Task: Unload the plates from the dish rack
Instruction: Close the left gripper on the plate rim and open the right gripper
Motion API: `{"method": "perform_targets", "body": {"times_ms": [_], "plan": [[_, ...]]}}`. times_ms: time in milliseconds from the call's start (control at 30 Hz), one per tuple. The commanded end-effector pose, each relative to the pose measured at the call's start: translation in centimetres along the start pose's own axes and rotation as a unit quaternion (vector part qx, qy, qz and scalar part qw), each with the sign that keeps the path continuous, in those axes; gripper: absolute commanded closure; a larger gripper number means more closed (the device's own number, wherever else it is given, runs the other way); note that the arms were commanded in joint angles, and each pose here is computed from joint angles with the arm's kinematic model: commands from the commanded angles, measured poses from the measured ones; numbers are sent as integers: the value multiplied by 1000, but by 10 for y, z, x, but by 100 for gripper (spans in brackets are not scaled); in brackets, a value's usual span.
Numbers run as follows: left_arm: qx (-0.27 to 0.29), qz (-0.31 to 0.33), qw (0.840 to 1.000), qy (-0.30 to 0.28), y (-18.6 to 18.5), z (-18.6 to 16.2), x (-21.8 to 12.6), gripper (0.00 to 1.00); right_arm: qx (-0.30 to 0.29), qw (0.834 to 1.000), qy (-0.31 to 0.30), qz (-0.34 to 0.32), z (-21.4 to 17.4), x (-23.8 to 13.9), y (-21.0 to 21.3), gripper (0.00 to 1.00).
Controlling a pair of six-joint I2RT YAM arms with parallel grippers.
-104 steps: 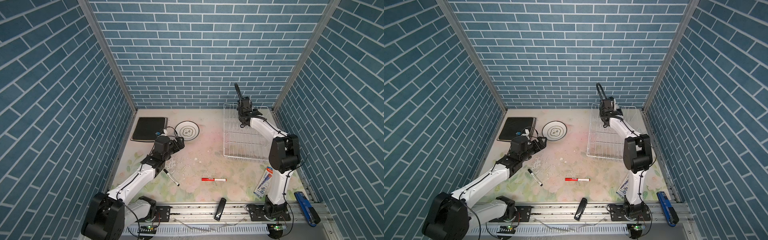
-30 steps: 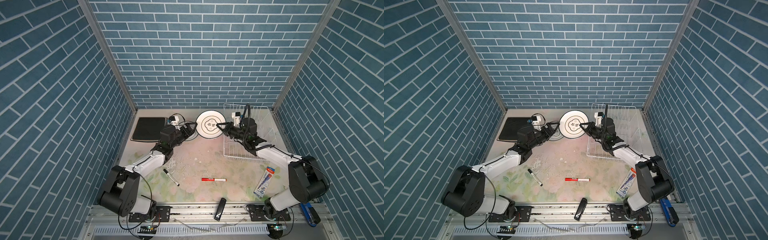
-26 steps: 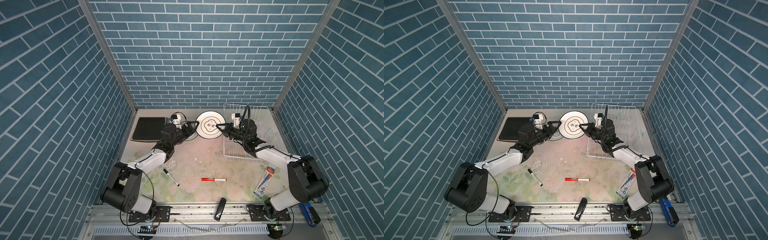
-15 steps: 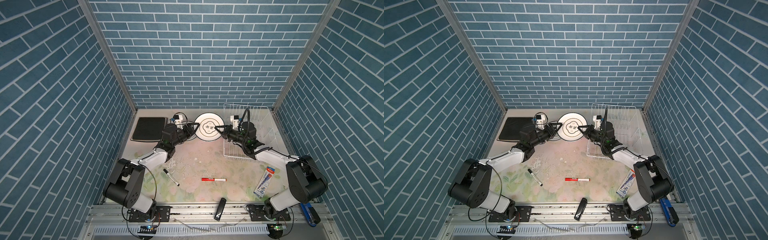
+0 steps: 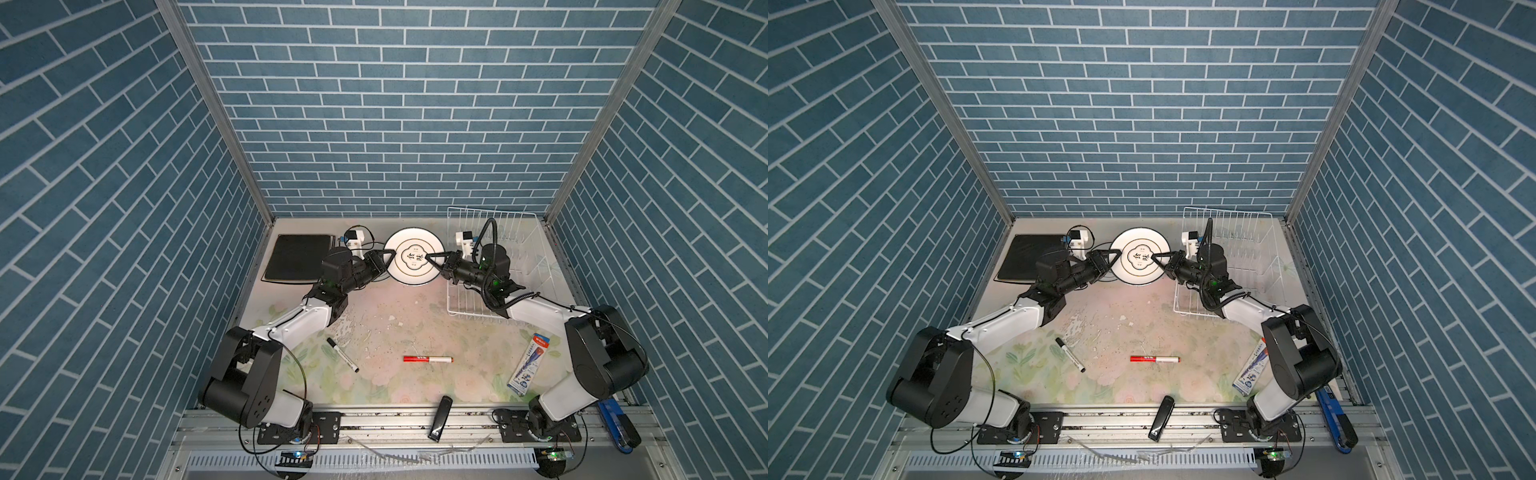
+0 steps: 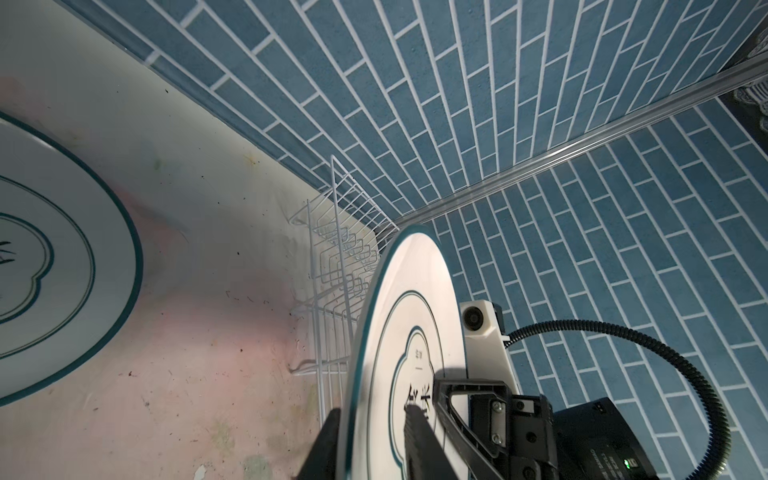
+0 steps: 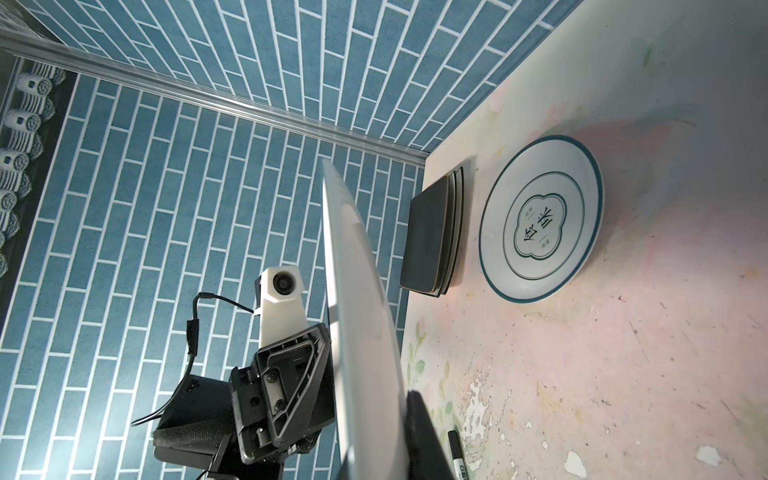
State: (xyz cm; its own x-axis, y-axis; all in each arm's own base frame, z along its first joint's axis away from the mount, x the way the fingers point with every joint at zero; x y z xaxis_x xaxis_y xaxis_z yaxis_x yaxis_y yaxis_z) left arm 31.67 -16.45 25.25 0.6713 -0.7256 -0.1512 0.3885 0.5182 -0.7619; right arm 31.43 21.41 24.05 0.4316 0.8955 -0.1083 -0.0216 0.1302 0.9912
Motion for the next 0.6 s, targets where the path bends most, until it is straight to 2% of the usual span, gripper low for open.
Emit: {"method": "perform_targets", "body": {"times_ms": [0, 333, 567], "plan": [[17, -4, 1000, -3, -6, 3, -3, 72, -15, 999, 13, 48, 3, 5, 25, 100], [2, -22, 1000, 3, -4, 0, 2, 74, -5, 997, 24, 77, 4, 8, 28, 100], [2, -22, 1000, 5, -4, 0, 2, 86, 3, 996, 32, 86, 5, 12, 24, 100]]}}
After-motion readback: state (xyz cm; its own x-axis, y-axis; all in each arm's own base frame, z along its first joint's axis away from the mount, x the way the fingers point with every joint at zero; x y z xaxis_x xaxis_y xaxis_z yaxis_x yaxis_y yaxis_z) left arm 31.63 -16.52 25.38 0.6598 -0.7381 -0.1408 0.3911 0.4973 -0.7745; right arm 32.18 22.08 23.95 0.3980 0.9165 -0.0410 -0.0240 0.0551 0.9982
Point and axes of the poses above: each gripper's point midway between its finger pads, its own x axis out along the fingers, its own y axis along the line the jaws close on, z = x × y, the point moved 10 cm from there along -x, back along the fingers, and after that the axes turned 12 degrees about x, right-handed, at the moved point
